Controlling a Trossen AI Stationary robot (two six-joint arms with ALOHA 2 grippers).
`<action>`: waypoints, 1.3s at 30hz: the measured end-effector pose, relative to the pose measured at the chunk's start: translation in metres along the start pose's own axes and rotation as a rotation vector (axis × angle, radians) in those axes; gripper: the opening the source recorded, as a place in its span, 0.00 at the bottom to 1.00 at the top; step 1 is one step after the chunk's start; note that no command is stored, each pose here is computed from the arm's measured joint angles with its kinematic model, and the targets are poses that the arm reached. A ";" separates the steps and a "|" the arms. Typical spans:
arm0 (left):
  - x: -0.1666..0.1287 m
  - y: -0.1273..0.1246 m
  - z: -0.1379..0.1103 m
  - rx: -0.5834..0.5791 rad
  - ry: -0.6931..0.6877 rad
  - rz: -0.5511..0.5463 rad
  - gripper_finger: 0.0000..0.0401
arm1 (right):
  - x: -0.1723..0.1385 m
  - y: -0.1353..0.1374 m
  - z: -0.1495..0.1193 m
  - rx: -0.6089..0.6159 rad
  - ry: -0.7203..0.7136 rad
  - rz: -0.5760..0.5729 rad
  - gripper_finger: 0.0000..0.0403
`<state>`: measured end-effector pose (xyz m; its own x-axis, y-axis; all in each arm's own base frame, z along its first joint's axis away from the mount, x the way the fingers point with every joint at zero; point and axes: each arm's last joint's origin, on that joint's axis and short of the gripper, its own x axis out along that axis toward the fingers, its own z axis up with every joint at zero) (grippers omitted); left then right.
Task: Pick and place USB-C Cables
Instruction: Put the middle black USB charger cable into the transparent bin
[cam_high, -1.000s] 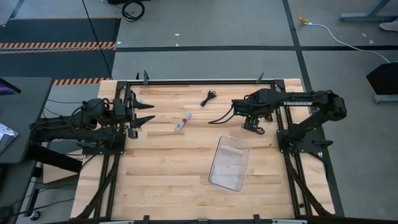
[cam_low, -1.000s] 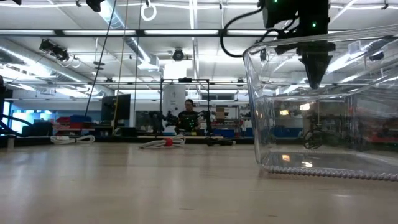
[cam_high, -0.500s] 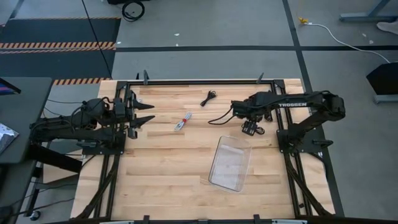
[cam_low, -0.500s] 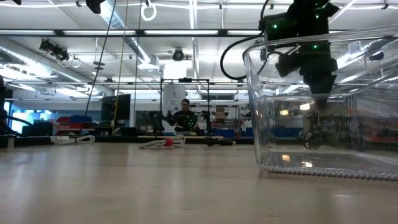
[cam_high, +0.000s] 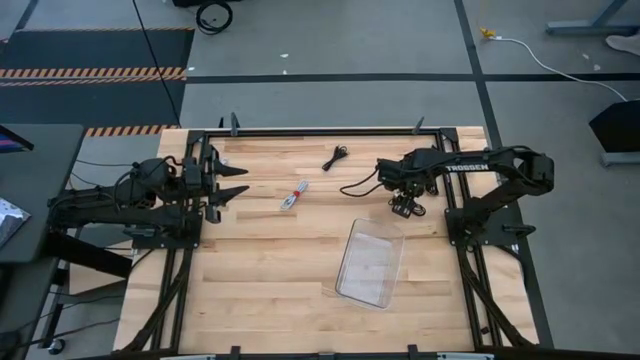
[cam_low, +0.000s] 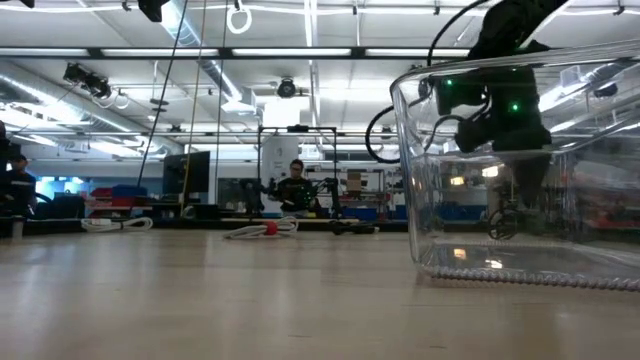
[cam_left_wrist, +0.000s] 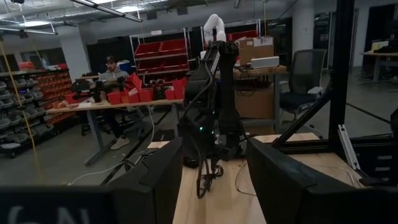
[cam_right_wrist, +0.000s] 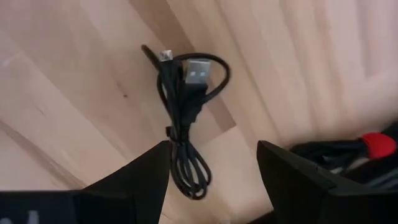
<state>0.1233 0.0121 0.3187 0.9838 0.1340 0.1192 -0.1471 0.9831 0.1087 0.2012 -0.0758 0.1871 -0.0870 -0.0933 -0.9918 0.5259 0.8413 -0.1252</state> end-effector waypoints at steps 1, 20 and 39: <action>0.000 0.000 0.000 0.000 0.000 0.000 0.46 | 0.003 0.000 0.000 0.002 -0.002 0.009 0.61; 0.000 0.000 0.000 0.001 0.000 0.000 0.46 | 0.034 -0.002 -0.006 0.028 -0.071 -0.032 0.61; 0.000 0.000 -0.001 0.013 0.012 -0.001 0.46 | 0.025 -0.001 0.000 0.050 -0.091 0.009 0.06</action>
<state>0.1234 0.0122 0.3176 0.9851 0.1345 0.1070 -0.1472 0.9816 0.1217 0.1989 -0.0789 0.1620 -0.0061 -0.1353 -0.9908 0.5680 0.8150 -0.1148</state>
